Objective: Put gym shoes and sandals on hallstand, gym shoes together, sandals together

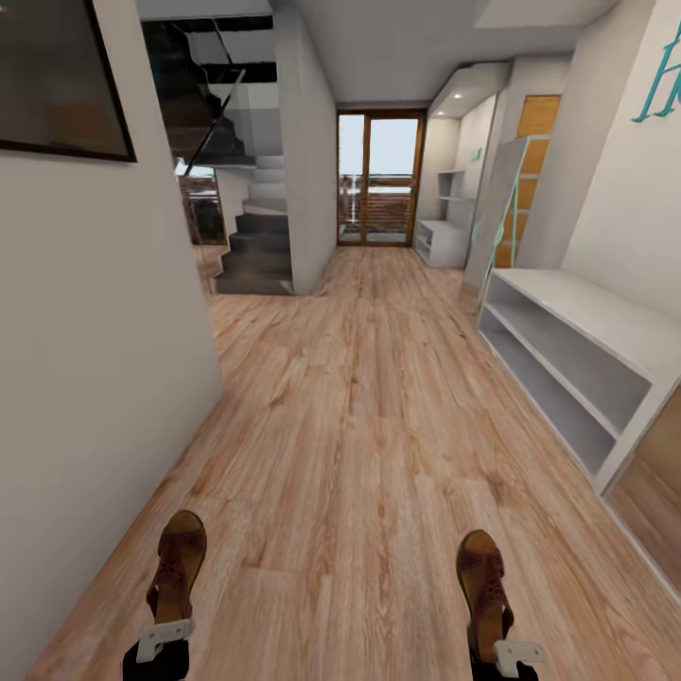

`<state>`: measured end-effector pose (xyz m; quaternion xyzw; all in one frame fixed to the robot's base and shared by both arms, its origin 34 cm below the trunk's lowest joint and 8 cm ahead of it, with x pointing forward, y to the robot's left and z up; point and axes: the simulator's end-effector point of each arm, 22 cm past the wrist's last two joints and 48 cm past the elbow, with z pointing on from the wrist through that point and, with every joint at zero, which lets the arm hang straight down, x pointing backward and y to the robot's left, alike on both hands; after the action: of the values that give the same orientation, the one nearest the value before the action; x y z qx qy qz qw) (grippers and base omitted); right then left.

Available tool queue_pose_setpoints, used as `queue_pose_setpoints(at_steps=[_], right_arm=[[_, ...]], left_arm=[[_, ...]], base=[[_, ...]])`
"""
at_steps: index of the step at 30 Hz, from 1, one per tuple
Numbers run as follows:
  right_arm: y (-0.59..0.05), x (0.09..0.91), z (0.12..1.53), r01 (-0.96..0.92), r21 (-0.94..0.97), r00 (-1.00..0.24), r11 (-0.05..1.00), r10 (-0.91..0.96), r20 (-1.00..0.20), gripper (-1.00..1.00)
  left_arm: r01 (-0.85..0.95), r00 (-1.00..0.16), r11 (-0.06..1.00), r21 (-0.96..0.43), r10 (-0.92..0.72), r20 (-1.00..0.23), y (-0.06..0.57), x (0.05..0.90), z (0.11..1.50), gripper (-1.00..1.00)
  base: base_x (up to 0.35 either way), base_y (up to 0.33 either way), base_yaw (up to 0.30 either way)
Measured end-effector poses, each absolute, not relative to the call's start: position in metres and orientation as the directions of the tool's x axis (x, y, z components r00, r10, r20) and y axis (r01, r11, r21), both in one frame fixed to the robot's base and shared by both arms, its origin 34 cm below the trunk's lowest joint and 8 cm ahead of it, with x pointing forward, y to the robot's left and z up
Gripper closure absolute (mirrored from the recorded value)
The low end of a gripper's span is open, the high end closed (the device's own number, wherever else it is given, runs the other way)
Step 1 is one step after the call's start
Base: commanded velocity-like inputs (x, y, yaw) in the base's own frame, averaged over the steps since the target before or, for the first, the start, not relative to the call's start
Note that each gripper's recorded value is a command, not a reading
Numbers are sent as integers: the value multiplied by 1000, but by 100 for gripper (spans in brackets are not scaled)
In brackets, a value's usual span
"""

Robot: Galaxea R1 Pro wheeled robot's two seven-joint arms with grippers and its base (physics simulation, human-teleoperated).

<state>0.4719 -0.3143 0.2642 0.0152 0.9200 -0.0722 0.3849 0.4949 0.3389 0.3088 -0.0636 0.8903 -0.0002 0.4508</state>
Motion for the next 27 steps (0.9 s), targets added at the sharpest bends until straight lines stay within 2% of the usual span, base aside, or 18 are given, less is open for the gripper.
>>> queue_pose_setpoints(at_steps=[9,27], right_arm=[[-312,456,254,78,-119,-732,990,-24,-681,100],[-310,447,250,75,-116,-746,990,-22,-666,100]], left_arm=[[-113,-585,992,-58,-113,-803,339,495,309,100],[-113,-585,992,-58,-114,-803,339,495,309,100]], base=[[323,-69,0],[285,-166,0]])
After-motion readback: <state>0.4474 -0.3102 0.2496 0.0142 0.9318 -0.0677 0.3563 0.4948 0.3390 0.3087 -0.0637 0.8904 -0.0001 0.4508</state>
